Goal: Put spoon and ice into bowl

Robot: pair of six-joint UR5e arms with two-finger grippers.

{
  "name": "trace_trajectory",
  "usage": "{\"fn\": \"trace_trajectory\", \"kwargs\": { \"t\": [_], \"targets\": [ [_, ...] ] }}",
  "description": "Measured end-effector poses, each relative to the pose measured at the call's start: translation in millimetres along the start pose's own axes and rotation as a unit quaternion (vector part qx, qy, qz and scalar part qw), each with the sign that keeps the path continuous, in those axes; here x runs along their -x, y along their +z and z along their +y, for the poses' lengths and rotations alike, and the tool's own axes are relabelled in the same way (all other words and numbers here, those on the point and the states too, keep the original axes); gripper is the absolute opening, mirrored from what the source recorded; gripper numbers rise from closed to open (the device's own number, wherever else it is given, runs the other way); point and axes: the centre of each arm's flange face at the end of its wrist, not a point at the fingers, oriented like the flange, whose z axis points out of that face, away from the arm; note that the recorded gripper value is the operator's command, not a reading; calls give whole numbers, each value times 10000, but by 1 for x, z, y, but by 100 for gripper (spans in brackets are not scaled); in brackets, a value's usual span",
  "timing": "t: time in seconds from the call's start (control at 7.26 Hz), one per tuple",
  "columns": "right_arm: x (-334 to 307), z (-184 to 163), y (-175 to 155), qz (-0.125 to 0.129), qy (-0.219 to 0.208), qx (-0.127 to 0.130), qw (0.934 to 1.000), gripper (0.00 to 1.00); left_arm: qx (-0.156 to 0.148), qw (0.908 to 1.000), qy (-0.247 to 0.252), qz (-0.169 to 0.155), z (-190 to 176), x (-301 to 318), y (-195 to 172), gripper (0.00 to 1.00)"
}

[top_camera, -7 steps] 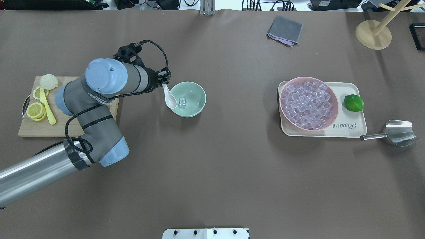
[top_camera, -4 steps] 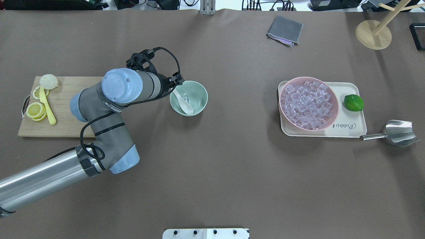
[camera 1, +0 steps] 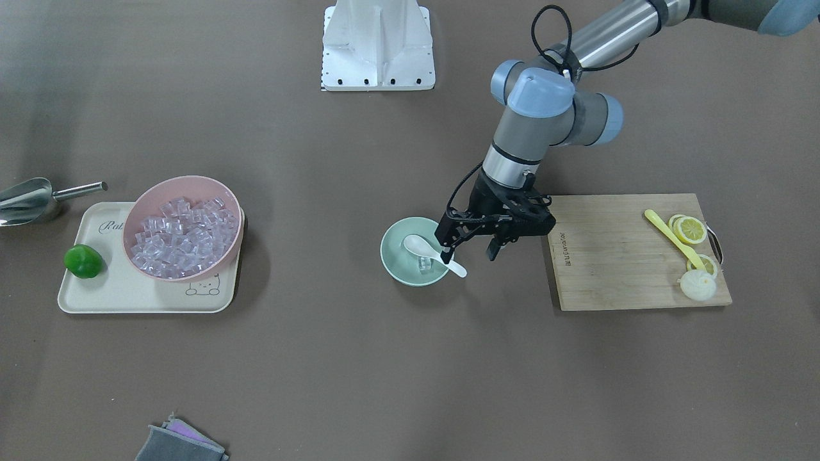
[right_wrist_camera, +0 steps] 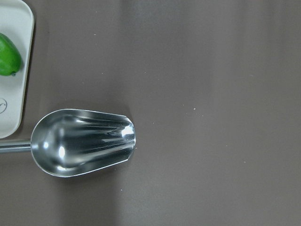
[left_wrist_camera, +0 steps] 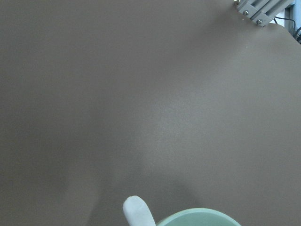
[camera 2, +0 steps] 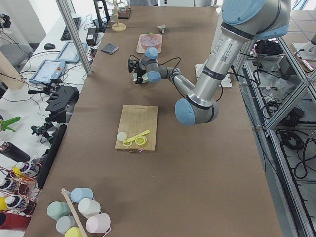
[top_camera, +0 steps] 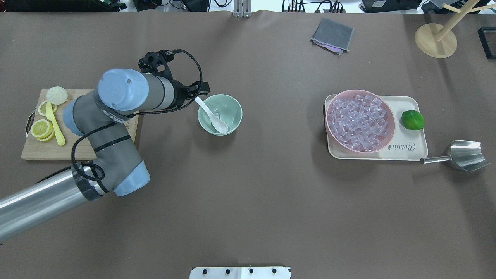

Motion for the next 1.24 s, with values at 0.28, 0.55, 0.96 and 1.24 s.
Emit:
{"fn": "trace_trajectory", "kwargs": {
  "t": [0.28,0.55,0.96,1.24],
  "targets": [
    [-2,0,2,0,16,22,10000,100,477,9946,797,-472,-59,87,-45,98],
    [-4,1,4,0,40,45,10000,100,955,9762,1644,-1047,-123,167,-101,98],
    [-8,2,8,0,74,82,9999,100,1420,9484,2495,-1344,-194,312,-192,98],
    [-9,2,10,0,87,97,9999,100,1521,9389,2668,-1551,-219,393,-239,98]
  ]
}}
